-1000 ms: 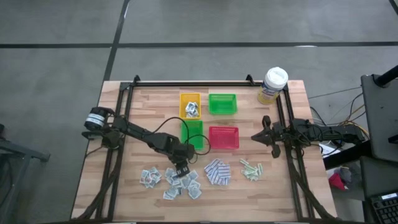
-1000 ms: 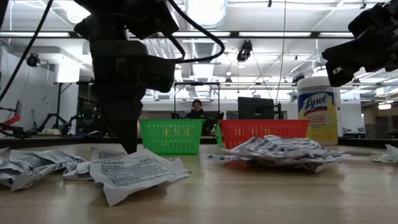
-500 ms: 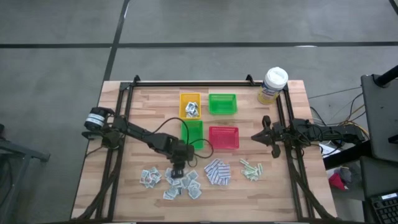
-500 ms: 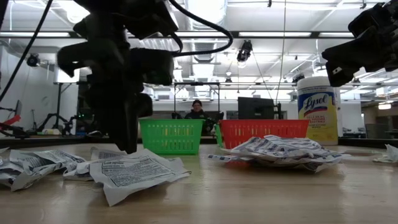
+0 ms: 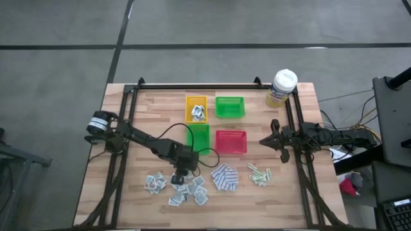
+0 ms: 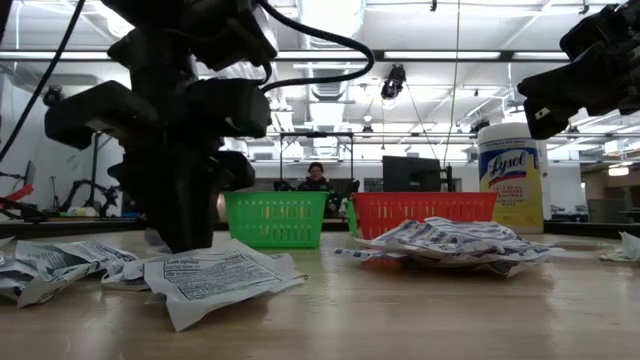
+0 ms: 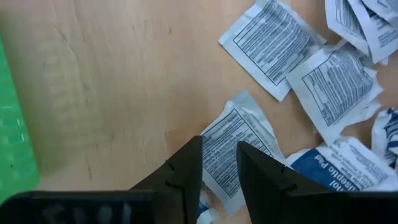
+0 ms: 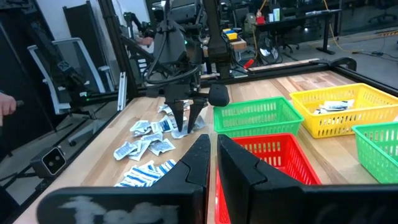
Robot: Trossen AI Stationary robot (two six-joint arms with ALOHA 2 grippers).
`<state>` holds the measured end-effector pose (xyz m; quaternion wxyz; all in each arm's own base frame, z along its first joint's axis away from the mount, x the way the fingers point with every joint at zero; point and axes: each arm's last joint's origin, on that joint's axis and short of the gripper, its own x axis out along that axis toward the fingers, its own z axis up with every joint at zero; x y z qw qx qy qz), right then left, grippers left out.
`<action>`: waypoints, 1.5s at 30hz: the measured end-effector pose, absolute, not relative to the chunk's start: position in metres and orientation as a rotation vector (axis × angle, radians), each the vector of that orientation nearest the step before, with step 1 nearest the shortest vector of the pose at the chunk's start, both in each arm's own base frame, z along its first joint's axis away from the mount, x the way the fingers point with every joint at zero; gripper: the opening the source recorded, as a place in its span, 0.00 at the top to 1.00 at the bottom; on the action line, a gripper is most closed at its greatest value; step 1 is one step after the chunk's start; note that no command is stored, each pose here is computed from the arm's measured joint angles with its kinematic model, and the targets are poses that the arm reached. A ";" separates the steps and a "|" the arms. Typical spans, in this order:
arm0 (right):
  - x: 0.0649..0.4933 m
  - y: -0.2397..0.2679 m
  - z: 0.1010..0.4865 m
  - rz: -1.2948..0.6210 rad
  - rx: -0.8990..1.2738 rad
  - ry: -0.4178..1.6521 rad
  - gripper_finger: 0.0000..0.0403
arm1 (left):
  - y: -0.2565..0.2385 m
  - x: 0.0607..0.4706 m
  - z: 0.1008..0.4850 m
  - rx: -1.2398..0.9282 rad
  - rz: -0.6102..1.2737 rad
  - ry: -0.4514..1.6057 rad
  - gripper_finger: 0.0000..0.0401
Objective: Pick & Place First Aid Supplies
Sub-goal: Put the blue alcohol pad into the yellow bin
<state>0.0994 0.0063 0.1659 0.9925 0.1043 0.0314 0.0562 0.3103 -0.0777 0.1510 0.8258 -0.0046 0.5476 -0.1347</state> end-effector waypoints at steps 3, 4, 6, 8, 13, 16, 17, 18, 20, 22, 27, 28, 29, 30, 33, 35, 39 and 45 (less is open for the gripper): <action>0.099 0.006 0.166 0.113 0.209 0.063 0.93 | -0.078 0.312 0.154 -0.031 -0.272 1.167 0.73; 0.099 0.006 0.166 0.113 0.209 0.062 0.93 | -0.078 0.313 0.155 -0.038 -0.269 1.163 0.73; 0.099 0.006 0.166 0.113 0.209 0.063 0.93 | -0.079 0.315 0.158 -0.040 -0.269 1.152 0.73; 0.099 0.006 0.166 0.113 0.209 0.063 0.93 | -0.079 0.317 0.160 -0.027 -0.278 1.144 0.73; 0.099 0.006 0.166 0.113 0.209 0.062 0.93 | -0.080 0.318 0.162 0.040 -0.325 1.126 0.73; 0.099 0.006 0.166 0.113 0.209 0.063 0.93 | -0.080 0.318 0.161 0.102 -0.365 1.114 0.73; 0.099 0.006 0.166 0.113 0.209 0.063 0.93 | -0.080 0.318 0.160 0.126 -0.380 1.110 0.73; 0.099 0.006 0.166 0.113 0.209 0.063 0.93 | -0.080 0.319 0.159 0.147 -0.393 1.106 0.73; 0.099 0.006 0.166 0.113 0.209 0.062 0.93 | -0.080 0.321 0.154 0.177 -0.412 1.103 0.73; 0.099 0.006 0.166 0.113 0.209 0.063 0.93 | -0.081 0.324 0.148 0.193 -0.422 1.097 0.73; 0.099 0.006 0.166 0.112 0.209 0.062 0.93 | -0.081 0.328 0.138 0.188 -0.423 1.117 0.73; 0.099 0.006 0.166 0.113 0.209 0.062 0.93 | -0.081 0.328 0.137 0.185 -0.425 1.122 0.74; 0.099 0.006 0.166 0.113 0.209 0.063 0.93 | -0.082 0.328 0.135 0.179 -0.428 1.126 0.74; 0.099 0.006 0.166 0.113 0.209 0.063 0.93 | -0.082 0.328 0.135 0.175 -0.431 1.127 0.75; 0.099 0.006 0.166 0.113 0.209 0.062 0.93 | -0.082 0.328 0.135 0.169 -0.429 1.128 0.81; 0.099 0.006 0.166 0.113 0.209 0.062 0.93 | -0.082 0.328 0.135 0.153 -0.419 1.129 0.85; 0.099 0.006 0.166 0.113 0.209 0.062 0.93 | -0.082 0.328 0.135 0.147 -0.414 1.127 0.94; 0.099 0.006 0.166 0.113 0.209 0.063 0.93 | -0.081 0.328 0.135 0.133 -0.406 1.127 0.99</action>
